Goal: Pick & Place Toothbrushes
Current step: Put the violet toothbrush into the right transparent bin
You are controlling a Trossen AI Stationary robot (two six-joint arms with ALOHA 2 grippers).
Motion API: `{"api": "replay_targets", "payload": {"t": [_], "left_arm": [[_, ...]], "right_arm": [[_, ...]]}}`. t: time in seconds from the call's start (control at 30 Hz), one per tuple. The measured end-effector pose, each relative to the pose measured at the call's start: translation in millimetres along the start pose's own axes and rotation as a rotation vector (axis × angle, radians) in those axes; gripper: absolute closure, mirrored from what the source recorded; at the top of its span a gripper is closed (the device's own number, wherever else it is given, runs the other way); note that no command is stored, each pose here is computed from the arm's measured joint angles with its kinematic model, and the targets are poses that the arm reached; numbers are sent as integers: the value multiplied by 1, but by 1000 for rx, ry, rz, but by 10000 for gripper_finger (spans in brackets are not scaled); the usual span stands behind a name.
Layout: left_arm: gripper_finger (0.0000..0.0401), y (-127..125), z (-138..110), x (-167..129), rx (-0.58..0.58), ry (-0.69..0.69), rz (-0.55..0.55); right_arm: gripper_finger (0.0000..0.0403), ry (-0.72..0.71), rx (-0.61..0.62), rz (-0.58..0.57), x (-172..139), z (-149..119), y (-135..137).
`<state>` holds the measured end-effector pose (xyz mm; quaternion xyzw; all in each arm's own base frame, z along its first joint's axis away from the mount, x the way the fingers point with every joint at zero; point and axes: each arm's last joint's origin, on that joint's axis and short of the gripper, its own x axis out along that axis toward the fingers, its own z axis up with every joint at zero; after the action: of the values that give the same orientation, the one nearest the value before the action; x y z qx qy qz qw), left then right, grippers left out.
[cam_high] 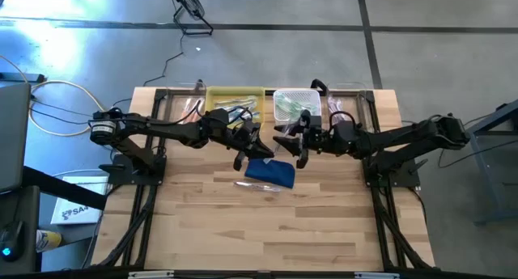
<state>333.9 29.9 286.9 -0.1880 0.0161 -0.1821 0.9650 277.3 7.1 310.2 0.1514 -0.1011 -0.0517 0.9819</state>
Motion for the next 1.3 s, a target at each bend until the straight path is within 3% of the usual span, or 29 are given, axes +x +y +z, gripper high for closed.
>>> {"api": "replay_targets", "payload": {"t": [0.17, 0.47, 0.83, 0.93, 1.3], "left_arm": [[401, 0, 0, 0, 7, -1, 0], [399, 0, 0, 0, 9, 0, -2], [400, 0, 1, 0, 12, -3, -4], [397, 0, 1, 0, 62, -7, -1], [284, 15, 10, -10, 162, -39, 26]], "right_arm": [[274, -4, -1, 2, -1, 1, 0], [390, 25, -7, -2, -1, -2, 0], [393, 36, -7, 12, -2, -1, 1], [393, 33, -7, 14, -3, 0, 1], [393, 95, -22, -34, -16, 9, 0]]}}
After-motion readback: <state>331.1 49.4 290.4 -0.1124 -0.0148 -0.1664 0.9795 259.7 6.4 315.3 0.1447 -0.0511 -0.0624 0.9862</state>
